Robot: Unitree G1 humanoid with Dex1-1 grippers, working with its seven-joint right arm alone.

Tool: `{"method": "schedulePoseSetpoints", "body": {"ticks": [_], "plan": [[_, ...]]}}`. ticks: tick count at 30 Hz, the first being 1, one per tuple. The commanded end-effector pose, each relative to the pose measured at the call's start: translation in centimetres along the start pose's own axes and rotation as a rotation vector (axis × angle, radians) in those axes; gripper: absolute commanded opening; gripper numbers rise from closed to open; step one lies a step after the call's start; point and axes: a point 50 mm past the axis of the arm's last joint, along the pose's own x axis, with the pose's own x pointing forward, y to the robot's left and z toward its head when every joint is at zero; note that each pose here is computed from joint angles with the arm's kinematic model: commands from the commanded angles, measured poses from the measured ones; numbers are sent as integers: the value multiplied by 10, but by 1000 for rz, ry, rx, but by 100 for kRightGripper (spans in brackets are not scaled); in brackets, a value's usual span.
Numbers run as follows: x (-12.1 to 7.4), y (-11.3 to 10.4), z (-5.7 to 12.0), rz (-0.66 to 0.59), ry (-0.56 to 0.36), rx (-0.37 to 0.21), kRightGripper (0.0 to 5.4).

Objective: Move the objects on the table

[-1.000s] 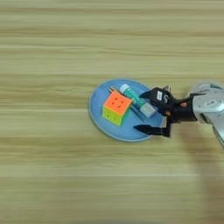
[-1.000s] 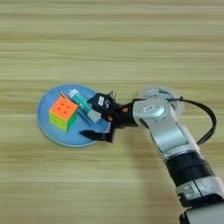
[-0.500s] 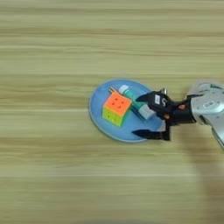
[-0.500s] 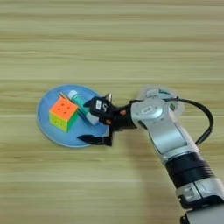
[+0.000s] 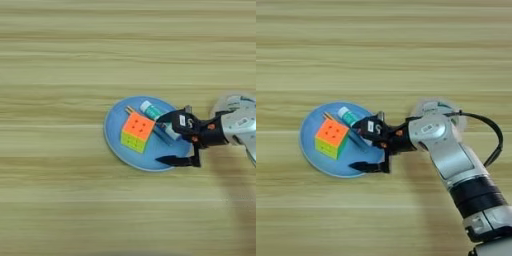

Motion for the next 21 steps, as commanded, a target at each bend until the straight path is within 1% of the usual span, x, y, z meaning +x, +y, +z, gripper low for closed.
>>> {"method": "schedulePoseSetpoints", "body": {"ticks": [1,5,9,21], "plan": [[-19,-11,10,-44,18,-101,537],[-21,-11,9,-27,19,-105,537],[-22,-6,8,14,10,-115,537],[-30,4,12,93,-17,-137,537]]}}
